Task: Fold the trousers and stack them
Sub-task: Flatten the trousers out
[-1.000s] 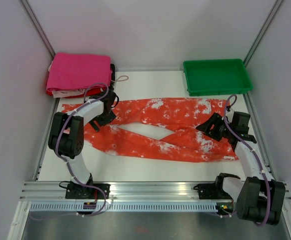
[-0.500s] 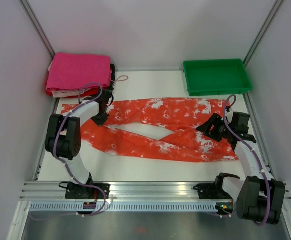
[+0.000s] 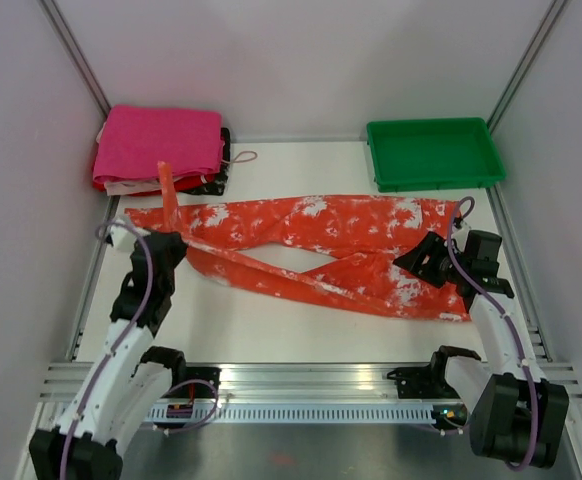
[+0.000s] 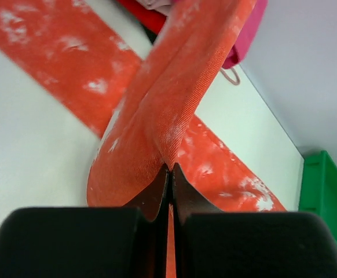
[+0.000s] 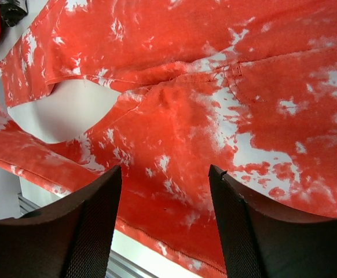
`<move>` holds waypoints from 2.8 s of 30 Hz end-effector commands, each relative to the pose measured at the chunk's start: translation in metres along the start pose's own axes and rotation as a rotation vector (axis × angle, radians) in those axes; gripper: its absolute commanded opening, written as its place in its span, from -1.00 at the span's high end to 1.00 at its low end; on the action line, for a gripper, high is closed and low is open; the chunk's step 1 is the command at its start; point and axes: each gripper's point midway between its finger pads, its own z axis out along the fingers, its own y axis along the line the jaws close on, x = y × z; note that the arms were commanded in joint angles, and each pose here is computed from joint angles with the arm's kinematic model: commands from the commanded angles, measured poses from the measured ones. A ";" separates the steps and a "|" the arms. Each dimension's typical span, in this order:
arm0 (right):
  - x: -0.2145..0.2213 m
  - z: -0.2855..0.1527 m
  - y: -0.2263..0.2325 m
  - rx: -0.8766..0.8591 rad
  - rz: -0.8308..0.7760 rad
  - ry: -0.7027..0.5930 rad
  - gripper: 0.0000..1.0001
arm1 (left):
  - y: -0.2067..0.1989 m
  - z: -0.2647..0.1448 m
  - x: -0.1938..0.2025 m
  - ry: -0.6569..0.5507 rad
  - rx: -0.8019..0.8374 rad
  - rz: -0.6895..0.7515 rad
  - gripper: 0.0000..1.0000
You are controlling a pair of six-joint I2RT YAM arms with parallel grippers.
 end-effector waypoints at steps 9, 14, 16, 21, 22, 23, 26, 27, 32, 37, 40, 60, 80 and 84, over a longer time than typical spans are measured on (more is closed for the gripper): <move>0.019 -0.009 0.004 -0.028 -0.004 0.001 -0.36 | 0.128 -0.049 0.022 -0.191 -0.206 -0.404 0.94; 0.029 -0.013 0.004 -0.032 0.009 0.022 -0.36 | 0.140 -0.067 0.034 -0.126 -0.238 -0.476 0.64; 0.031 -0.014 0.006 -0.040 0.018 0.023 -0.36 | 0.135 -0.076 0.027 -0.120 -0.235 -0.488 0.37; 0.029 -0.016 0.012 -0.067 0.029 0.011 -0.36 | 0.117 -0.105 -0.002 -0.121 -0.189 -0.495 -0.96; 0.027 -0.015 0.015 -0.085 0.022 0.003 -0.36 | 0.107 -0.117 -0.017 -0.135 -0.151 -0.475 -0.97; 0.028 -0.016 0.023 -0.126 0.024 0.017 -0.36 | 0.103 -0.123 -0.026 -0.149 -0.137 -0.468 -0.97; 0.025 -0.017 0.034 -0.180 -0.006 0.026 -0.32 | 0.094 -0.140 -0.049 -0.162 -0.146 -0.381 -0.96; 0.020 -0.019 0.041 -0.194 -0.027 0.019 -0.30 | 0.086 -0.147 -0.060 -0.165 -0.130 -0.327 -0.93; 0.017 -0.014 0.067 -0.211 -0.100 0.040 -0.25 | 0.031 -0.101 -0.027 0.121 -0.093 0.046 -0.86; 0.033 0.000 0.082 -0.204 -0.127 0.111 -0.25 | 0.052 -0.051 -0.017 0.268 -0.407 0.402 -0.99; 0.038 0.003 0.080 -0.200 -0.118 0.109 -0.27 | 0.062 -0.027 -0.047 0.182 -0.582 0.601 -0.99; 0.039 0.029 0.067 -0.175 -0.087 0.138 -0.32 | 0.062 0.074 0.014 0.502 -0.145 0.595 -0.99; 0.051 0.016 0.057 -0.148 -0.110 0.136 -0.31 | 0.011 -0.023 -0.137 -0.288 0.044 0.310 0.95; 0.055 0.014 0.054 -0.144 -0.107 0.131 -0.31 | 0.059 -0.030 -0.120 -0.340 -0.103 0.181 0.95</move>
